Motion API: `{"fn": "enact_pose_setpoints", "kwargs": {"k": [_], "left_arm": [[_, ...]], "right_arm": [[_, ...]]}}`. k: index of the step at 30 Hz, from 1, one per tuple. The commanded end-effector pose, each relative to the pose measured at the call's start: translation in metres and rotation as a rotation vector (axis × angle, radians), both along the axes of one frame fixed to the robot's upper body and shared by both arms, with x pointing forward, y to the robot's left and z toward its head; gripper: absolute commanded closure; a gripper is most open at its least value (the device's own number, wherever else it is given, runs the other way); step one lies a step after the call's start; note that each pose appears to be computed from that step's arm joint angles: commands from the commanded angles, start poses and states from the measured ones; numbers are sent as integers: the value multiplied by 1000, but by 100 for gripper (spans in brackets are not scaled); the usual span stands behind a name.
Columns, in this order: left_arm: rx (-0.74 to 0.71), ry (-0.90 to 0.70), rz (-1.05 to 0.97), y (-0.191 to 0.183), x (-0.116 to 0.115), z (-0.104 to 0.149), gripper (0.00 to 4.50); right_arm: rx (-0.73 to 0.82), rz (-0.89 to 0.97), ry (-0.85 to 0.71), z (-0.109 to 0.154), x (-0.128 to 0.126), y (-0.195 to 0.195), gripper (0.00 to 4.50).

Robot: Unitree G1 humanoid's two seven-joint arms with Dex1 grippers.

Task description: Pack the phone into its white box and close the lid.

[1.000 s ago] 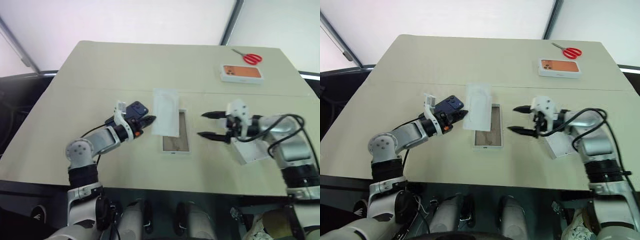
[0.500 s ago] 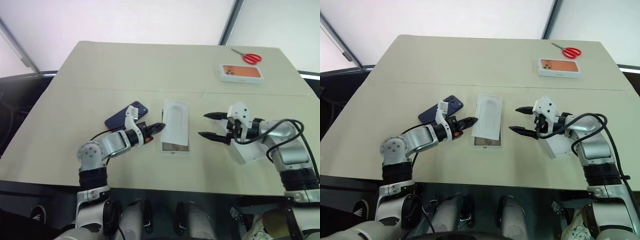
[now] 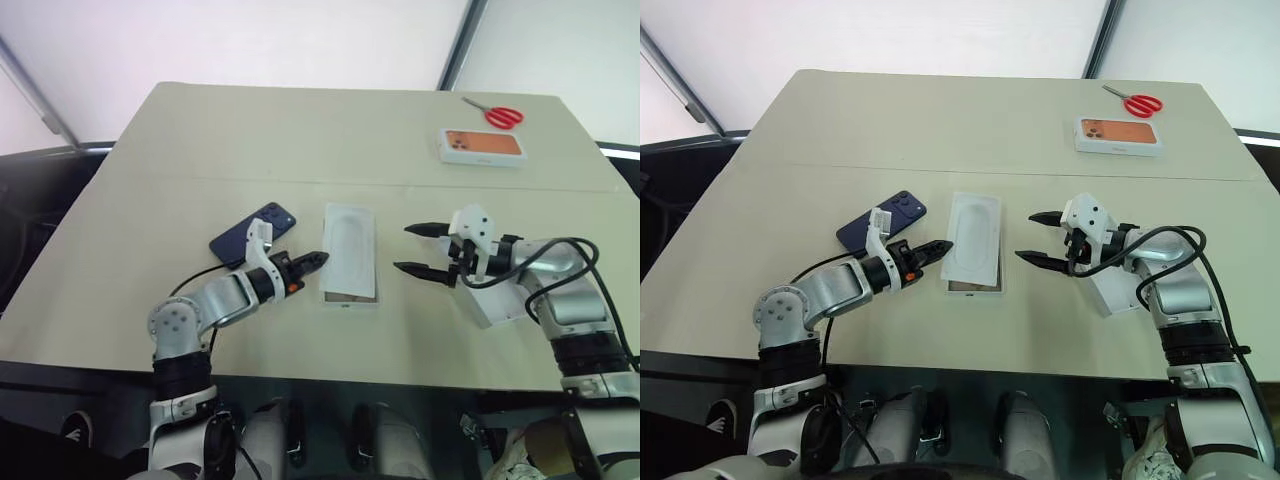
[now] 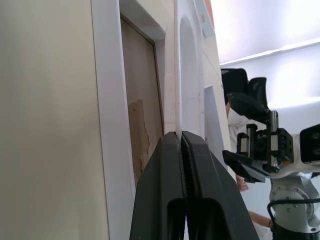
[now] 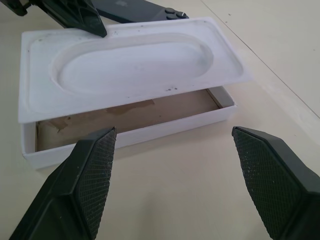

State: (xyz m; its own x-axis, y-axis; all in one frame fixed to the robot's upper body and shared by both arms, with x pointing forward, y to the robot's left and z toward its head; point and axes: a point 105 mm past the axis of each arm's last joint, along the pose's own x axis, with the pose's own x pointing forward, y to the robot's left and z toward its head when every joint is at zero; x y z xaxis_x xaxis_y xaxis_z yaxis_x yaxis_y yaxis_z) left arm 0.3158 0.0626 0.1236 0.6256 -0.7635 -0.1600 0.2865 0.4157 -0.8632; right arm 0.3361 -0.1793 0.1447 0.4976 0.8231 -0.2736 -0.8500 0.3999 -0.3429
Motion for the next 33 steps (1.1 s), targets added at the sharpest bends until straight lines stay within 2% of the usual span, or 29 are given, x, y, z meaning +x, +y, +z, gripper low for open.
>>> {"fn": "enact_pose_setpoints", "kwargs": {"k": [1,6,7,9,10,13,15,16,23,25,28,31,33], "left_arm": [[-4,-36,-26,-5,-4,7,450],[-35,-28,-21,-6,-7,8,450],[-38,-24,-12,-5,-6,7,420],[-34,-26,-6,-5,-5,8,357],[-32,-27,-5,-5,-5,8,311],[-28,-39,0,-3,-4,10,162],[-44,-60,22,1,-2,15,46],[-43,-71,29,3,0,18,4],[-84,-197,9,11,-1,47,4],[1,-272,-1,17,2,52,4],[145,-415,-1,30,7,61,0],[297,-585,17,47,13,66,0],[309,-642,39,59,18,73,0]], "right_arm": [[5,16,-53,11,1,3,64],[3,13,-59,12,1,2,64],[1,12,-59,11,1,2,61],[0,12,-57,10,1,2,60],[0,12,-57,10,1,2,60],[0,12,-57,9,2,3,60],[1,12,-59,10,3,4,60],[3,12,-61,11,3,4,60],[71,11,-78,26,9,13,60],[72,24,-61,28,10,23,60],[72,63,-65,31,8,42,150],[12,50,-63,25,11,59,300],[-97,48,-70,11,12,66,410]]}}
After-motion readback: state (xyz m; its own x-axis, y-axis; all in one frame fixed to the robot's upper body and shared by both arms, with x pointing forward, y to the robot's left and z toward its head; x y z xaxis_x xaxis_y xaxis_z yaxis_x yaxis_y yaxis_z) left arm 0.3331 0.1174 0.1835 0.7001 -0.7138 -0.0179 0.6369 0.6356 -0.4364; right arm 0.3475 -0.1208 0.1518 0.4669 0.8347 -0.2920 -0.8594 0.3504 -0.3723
